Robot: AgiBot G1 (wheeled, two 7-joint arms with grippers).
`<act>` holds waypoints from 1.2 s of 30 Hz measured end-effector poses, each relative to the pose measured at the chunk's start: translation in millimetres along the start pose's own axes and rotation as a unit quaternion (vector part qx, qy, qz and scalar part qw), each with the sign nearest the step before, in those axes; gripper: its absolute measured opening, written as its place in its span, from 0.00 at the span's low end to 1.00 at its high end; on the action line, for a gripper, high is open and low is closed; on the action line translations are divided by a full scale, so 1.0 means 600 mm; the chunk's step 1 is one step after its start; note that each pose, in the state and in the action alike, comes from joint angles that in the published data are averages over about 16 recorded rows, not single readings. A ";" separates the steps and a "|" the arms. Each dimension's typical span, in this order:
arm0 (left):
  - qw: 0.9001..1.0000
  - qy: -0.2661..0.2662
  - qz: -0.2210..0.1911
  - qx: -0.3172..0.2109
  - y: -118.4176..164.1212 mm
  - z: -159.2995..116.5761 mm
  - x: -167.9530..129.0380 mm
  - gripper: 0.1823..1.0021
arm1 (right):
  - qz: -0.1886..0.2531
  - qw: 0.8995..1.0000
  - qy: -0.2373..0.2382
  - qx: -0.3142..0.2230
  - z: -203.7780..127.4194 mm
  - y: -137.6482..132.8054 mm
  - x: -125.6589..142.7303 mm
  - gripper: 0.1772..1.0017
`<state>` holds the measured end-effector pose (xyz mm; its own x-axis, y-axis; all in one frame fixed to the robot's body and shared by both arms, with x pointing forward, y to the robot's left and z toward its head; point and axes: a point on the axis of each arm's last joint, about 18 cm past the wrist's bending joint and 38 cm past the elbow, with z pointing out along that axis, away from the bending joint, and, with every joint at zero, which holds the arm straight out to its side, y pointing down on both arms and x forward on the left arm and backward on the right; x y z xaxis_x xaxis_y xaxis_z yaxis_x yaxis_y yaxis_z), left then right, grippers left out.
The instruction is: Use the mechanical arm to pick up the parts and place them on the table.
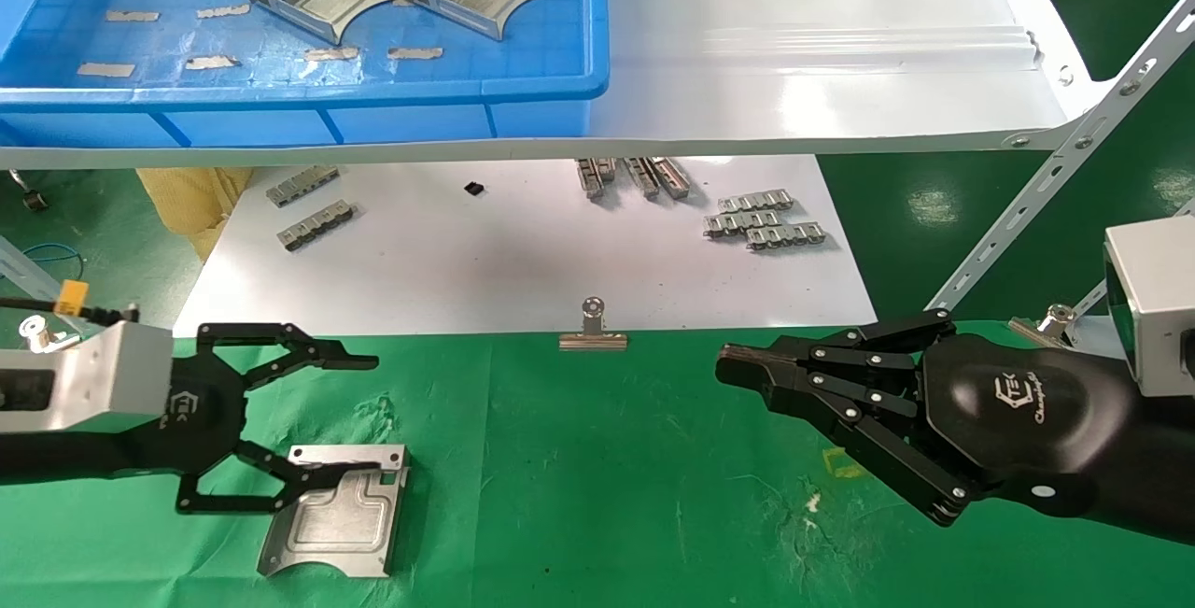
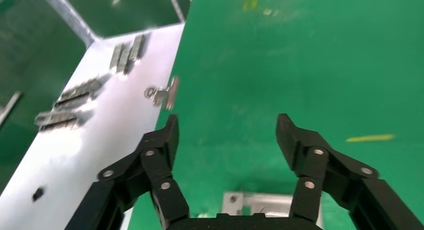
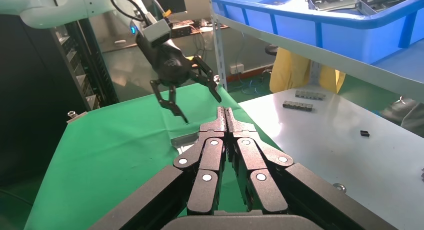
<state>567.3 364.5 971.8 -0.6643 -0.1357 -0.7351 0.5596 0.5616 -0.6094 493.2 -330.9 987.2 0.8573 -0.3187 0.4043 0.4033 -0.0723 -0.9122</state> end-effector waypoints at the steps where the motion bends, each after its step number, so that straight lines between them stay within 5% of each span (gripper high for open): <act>1: 1.000 0.000 -0.004 0.005 -0.004 0.000 0.001 0.56 | 0.000 1.000 0.000 0.000 0.000 0.000 0.000 0.02; 11: 0.998 0.001 -0.035 0.046 -0.030 0.010 0.012 0.82 | 0.000 1.000 0.000 0.000 0.000 0.000 0.000 0.07; 19: 0.995 0.003 -0.057 0.079 -0.054 0.015 0.023 0.94 | 0.000 1.000 0.000 0.000 0.000 0.000 0.000 0.17; 36: 0.984 0.013 -0.103 0.142 -0.103 0.017 0.049 1.00 | 0.000 1.000 0.000 0.000 0.000 0.000 0.000 0.62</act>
<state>518.1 317.6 984.6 -0.7884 -0.2002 -0.5817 0.5254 0.2726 -0.8060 493.2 -330.9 987.2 0.8573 -0.3187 0.4043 0.4033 -0.0723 -0.9122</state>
